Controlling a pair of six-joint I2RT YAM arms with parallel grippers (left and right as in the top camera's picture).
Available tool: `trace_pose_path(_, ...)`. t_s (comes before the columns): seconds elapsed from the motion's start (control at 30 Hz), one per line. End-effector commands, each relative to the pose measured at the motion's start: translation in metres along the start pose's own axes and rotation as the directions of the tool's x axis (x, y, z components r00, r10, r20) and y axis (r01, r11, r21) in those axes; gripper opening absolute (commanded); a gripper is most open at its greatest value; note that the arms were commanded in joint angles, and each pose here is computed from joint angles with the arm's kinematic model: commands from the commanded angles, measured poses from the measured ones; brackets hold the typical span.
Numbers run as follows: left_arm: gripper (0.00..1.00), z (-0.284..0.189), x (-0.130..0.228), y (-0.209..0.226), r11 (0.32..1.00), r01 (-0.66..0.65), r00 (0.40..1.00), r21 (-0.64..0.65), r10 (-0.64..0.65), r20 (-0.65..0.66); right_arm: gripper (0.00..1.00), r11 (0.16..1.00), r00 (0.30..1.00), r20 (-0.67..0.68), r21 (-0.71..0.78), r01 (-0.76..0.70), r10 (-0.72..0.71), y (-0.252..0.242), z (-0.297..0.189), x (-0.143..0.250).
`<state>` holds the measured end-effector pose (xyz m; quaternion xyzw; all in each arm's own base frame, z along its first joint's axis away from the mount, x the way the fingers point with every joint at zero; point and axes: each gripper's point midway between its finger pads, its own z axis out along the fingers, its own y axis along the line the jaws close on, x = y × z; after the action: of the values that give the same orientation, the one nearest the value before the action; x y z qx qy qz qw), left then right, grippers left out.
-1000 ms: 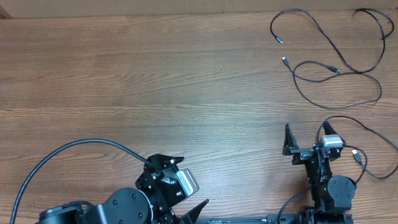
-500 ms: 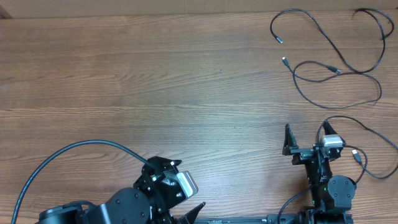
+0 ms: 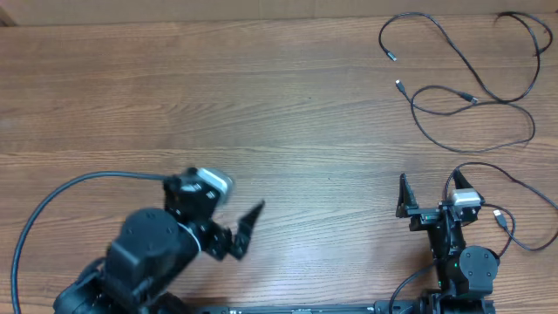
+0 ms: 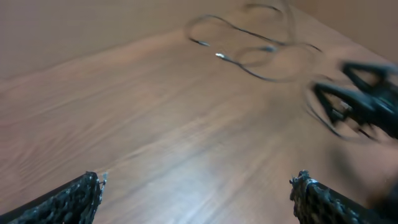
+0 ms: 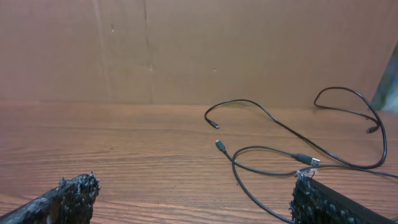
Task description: Untangle cables
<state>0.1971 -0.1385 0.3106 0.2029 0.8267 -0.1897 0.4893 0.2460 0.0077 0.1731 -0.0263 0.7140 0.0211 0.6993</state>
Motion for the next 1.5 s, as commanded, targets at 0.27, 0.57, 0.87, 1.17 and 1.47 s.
trace_pose_path(0.27,0.99,0.019,0.010,0.077,0.965,0.181,0.981,-0.190,-0.164,0.101,1.00,1.000,1.000,0.005,-0.008,0.005,-0.005,0.002,0.000,0.002)
trace_pose_path(0.57,1.00,-0.015,0.035,0.114,0.897,0.269,0.959,-0.351,-0.218,0.179,1.00,1.000,1.000,0.005,-0.008,0.005,-0.005,0.002,0.000,0.002)
trace_pose_path(0.87,1.00,-0.041,0.066,0.135,0.805,0.345,0.938,-0.482,-0.287,0.192,1.00,1.000,1.000,0.004,-0.008,0.005,-0.005,0.002,0.000,0.002)
trace_pose_path(1.17,1.00,-0.051,0.073,0.135,0.790,0.340,0.937,-0.510,-0.241,0.252,1.00,1.000,1.000,0.005,-0.008,0.004,-0.004,0.002,0.000,0.002)
trace_pose_path(1.47,0.99,-0.035,0.082,0.144,0.807,0.324,0.917,-0.494,-0.138,0.375,1.00,1.000,1.000,0.005,-0.008,0.004,-0.004,0.002,0.000,0.002)
